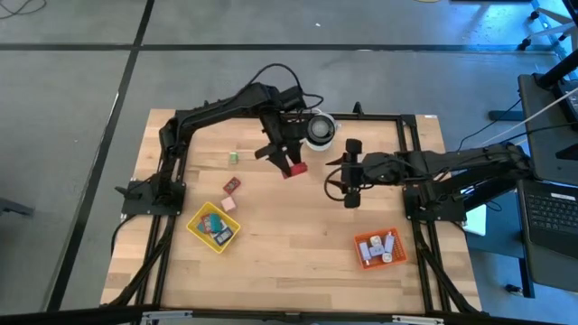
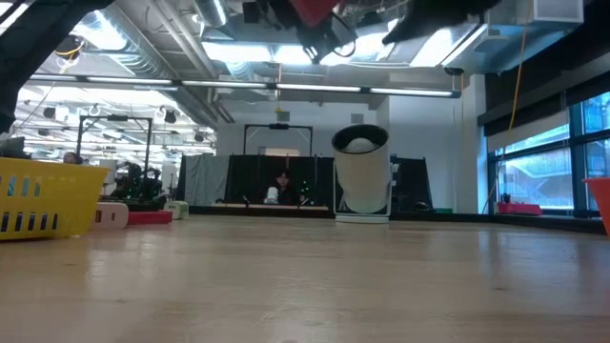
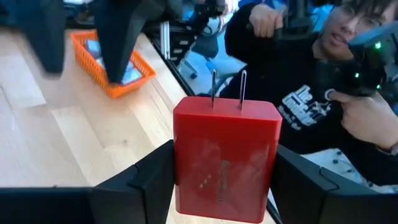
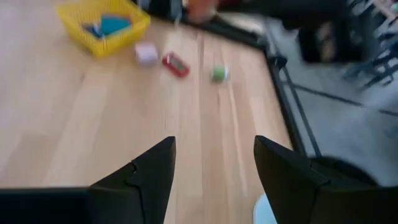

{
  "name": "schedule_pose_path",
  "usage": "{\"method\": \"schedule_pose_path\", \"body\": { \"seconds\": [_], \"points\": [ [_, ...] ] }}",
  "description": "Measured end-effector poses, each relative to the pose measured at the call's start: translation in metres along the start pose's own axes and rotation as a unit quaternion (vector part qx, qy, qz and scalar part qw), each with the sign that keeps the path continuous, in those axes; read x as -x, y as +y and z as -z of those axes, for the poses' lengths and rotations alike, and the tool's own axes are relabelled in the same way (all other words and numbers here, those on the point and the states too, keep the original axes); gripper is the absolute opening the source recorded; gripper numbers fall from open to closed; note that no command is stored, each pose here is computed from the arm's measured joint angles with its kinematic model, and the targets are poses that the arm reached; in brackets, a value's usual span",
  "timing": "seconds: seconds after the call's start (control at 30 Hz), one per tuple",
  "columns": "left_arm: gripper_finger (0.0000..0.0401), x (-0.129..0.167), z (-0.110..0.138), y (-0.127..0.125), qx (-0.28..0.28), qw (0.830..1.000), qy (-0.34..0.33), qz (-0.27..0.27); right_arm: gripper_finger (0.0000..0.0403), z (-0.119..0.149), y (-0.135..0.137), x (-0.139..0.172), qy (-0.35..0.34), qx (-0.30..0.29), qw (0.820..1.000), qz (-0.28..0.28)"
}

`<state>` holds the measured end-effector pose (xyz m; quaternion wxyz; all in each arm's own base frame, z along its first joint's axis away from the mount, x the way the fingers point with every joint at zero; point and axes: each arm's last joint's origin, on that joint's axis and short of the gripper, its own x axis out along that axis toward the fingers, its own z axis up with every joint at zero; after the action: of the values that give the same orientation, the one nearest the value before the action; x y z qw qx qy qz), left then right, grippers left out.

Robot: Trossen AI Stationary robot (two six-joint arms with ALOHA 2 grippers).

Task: Pick & Place Office items
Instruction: Put the red charger adapter into the orange bin

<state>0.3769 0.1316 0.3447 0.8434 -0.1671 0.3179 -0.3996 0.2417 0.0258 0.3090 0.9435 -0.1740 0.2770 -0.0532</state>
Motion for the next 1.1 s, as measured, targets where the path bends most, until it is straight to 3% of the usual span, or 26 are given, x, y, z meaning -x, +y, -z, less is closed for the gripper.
{"method": "schedule_pose_path", "body": {
  "seconds": [0.33, 0.53, 0.73, 0.97, 1.1],
  "points": [
    [0.0212, -0.004, 0.006, -0.013, 0.000, 0.999, 0.018, 0.034, 0.0220, -0.037, -0.006, 0.015, -0.114, 0.012, 0.993, -0.030],
    [0.0212, -0.009, -0.002, -0.031, -0.056, 0.997, 0.007, 0.050, 0.0220, -0.045, -0.009, 0.003, -0.151, 0.019, 0.988, -0.016],
    [0.0212, 0.001, -0.016, -0.075, -0.142, 0.989, 0.023, -0.017, 0.0220, -0.049, -0.012, 0.010, -0.177, -0.006, 0.984, -0.018],
    [0.0212, 0.014, -0.023, -0.137, -0.177, 0.973, 0.048, -0.137, 0.0220, -0.051, -0.012, 0.012, -0.193, -0.023, 0.980, -0.039],
    [0.0211, 0.013, -0.015, -0.158, -0.153, 0.964, 0.065, -0.206, 0.0220, -0.051, -0.010, 0.010, -0.190, -0.027, 0.980, -0.045]
  ]
}}
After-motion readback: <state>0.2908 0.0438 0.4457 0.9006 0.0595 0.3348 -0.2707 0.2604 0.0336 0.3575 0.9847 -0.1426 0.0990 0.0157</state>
